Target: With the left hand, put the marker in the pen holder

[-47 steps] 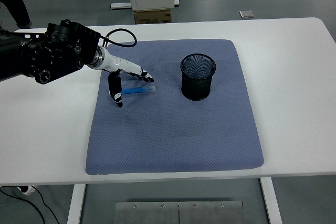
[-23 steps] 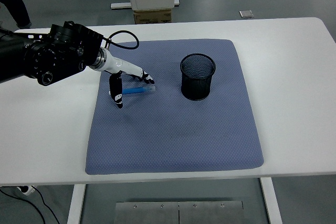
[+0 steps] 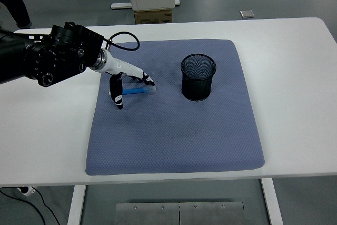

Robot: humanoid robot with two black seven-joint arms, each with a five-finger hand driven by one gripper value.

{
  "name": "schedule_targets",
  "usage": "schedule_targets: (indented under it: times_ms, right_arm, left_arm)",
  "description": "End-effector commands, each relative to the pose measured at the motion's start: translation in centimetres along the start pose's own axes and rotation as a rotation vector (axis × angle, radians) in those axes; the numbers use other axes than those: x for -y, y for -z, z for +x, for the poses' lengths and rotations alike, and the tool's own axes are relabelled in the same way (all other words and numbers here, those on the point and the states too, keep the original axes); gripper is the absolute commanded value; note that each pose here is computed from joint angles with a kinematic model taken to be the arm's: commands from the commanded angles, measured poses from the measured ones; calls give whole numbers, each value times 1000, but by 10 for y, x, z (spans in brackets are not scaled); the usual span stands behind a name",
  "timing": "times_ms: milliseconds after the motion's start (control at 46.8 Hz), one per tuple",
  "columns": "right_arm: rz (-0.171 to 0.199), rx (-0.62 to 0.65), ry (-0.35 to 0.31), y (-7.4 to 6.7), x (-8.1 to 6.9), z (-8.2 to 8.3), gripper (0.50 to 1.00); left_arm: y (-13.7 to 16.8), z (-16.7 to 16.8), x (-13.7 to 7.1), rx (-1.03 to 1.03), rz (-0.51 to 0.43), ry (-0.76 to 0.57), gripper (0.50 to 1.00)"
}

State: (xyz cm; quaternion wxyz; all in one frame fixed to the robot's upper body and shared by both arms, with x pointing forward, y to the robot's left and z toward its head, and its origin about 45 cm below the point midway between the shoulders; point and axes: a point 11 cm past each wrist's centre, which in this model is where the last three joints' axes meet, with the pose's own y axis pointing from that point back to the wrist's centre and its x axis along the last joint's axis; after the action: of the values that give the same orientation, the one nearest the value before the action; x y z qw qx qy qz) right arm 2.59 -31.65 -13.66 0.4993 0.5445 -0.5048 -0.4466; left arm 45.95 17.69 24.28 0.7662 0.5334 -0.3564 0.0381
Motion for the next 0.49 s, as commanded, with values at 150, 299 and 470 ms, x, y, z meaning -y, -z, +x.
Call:
schedule_targets:
  times_ms: [150,299,470]
  right_arm:
    - [0,0,0,0,0,0,1000]
    - [0,0,0,0,0,0,1000]
    - [0,0,0,0,0,0,1000]
  left_arm:
    - [1,0,0,18,6,4,812]
    - [0,0,0,17,5,2,798]
    - [-1,1,0,18,3,0,754]
